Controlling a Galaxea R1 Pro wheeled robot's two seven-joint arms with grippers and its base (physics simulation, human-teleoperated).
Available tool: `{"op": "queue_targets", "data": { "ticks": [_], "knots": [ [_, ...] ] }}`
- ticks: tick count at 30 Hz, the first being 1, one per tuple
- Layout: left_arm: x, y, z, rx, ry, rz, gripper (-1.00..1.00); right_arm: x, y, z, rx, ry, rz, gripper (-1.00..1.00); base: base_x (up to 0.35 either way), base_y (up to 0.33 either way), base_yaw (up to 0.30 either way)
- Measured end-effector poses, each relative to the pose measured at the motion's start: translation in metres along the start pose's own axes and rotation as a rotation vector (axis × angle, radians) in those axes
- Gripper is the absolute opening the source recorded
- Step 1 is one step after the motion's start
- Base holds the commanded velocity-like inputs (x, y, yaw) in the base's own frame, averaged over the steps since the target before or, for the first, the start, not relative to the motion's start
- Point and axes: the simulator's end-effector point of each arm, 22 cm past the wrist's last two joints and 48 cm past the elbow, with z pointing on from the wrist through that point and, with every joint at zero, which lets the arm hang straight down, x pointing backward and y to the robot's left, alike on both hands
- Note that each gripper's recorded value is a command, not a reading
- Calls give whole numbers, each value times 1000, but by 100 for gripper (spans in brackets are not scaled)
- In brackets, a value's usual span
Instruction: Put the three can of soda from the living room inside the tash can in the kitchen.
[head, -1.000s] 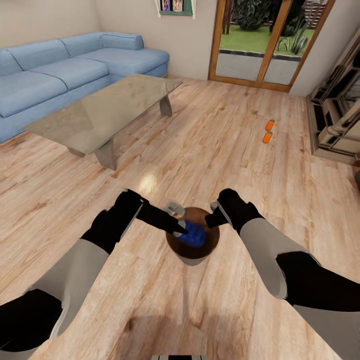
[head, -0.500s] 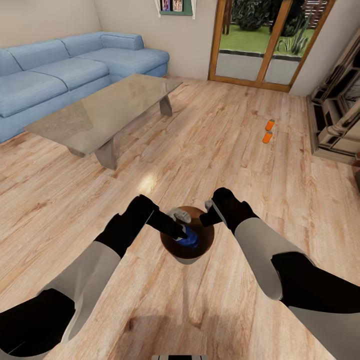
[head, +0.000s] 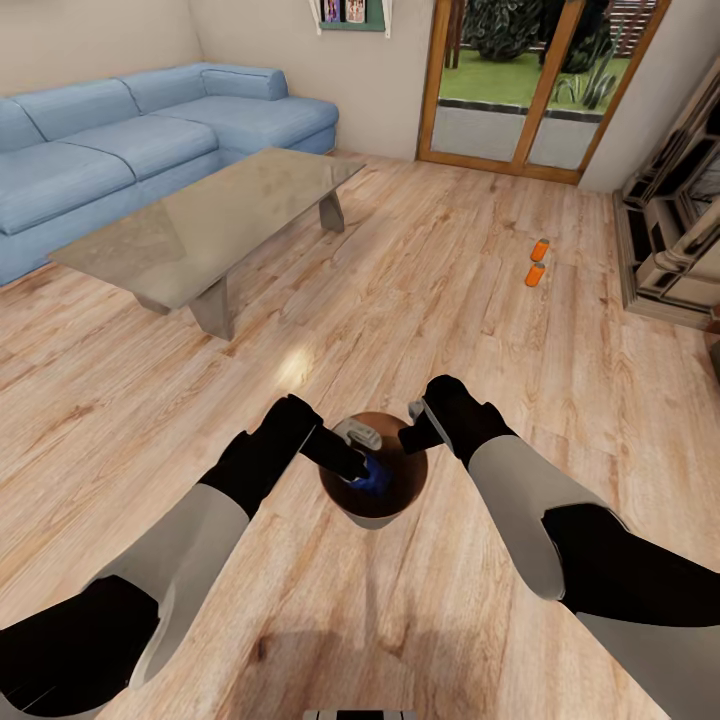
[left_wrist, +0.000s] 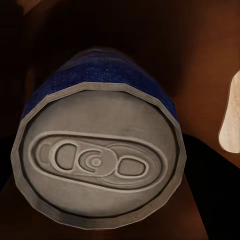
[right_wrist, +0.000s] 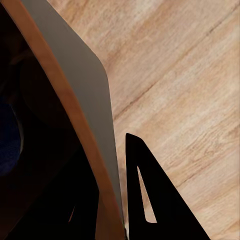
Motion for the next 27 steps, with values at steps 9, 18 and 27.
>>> {"op": "queue_targets", "data": {
  "ticks": [9,18,27],
  "knots": [
    [0,-1,1,1,0,0,-100,0,0,0,1,0,0,-100,0,0,0],
    [0,-5,3,3,5,9,100,0,0,0,1,0,-1,-100,0,0,0],
    [1,-3,2,1,4,7,100,0,-2,0,7,2,-4,-100,0,0,0]
  ]
}}
